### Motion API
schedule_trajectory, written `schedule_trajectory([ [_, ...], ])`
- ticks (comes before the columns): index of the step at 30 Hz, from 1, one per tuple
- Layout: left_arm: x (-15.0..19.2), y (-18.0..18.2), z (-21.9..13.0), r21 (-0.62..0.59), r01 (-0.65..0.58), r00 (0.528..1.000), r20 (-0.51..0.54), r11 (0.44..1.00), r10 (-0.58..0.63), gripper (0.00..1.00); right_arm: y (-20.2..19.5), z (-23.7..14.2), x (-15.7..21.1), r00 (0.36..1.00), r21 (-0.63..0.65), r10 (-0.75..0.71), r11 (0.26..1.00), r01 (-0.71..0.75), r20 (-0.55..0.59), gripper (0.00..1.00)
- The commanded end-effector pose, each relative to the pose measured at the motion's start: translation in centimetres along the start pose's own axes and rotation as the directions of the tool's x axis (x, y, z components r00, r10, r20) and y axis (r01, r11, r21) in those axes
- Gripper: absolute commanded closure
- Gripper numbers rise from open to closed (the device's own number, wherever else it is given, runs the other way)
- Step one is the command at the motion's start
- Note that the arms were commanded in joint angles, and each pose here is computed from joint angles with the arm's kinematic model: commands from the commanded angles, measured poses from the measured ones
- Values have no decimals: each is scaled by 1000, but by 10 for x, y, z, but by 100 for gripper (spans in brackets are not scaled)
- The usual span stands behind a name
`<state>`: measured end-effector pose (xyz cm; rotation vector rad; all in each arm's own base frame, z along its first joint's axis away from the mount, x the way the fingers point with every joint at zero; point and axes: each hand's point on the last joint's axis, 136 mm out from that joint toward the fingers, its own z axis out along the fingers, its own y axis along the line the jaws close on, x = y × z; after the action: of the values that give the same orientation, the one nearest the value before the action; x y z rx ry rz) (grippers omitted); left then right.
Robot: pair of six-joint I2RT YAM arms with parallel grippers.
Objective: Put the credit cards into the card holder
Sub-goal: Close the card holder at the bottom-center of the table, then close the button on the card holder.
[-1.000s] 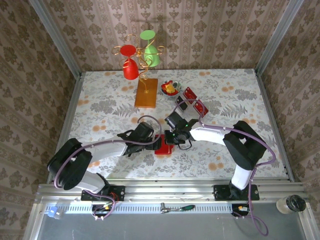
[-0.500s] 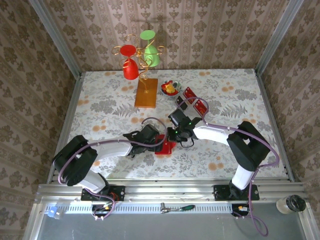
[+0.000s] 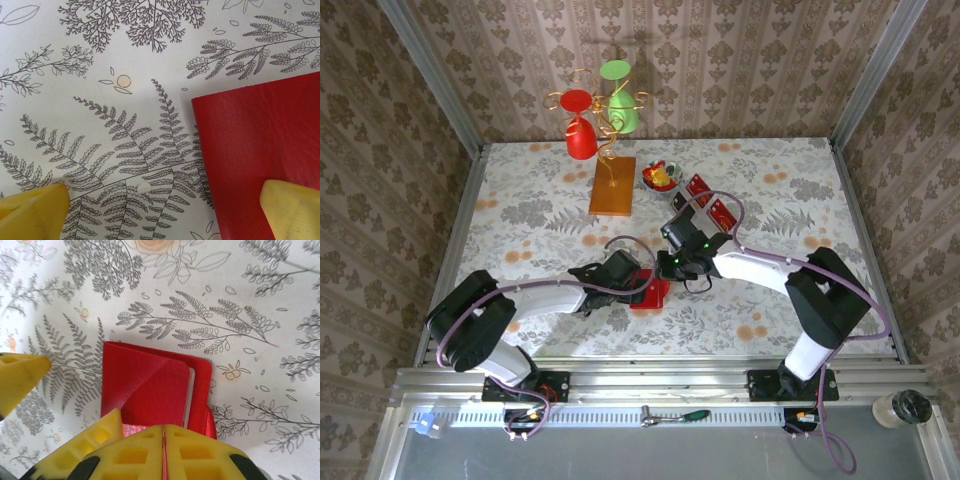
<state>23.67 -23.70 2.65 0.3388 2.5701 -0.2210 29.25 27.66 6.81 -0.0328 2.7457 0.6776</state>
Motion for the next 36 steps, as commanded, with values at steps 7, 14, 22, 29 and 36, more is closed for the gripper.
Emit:
schedule_trajectory([
  [7, 23, 9, 3, -28, -23, 998, -60, 999, 21, 0, -27, -45, -1, 999, 116, -23, 993, 19, 37, 62],
  [14, 23, 9, 3, -18, -17, 999, -52, 1000, 16, 0, -34, -34, 21, 996, 131, -49, 990, 58, -73, 54],
  [22, 25, 9, 4, -15, -7, 999, -51, 1000, 7, 0, -28, -15, 29, 991, 123, -63, 989, 77, -121, 60],
  [29, 26, 9, 6, -11, -6, 999, -52, 1000, 5, 0, -29, -7, 28, 989, 135, -65, 987, 83, -134, 69],
  [36, 27, 9, 6, -9, -4, 999, -50, 1000, 4, 0, -29, -7, 26, 989, 139, -64, 987, 83, -132, 76],
])
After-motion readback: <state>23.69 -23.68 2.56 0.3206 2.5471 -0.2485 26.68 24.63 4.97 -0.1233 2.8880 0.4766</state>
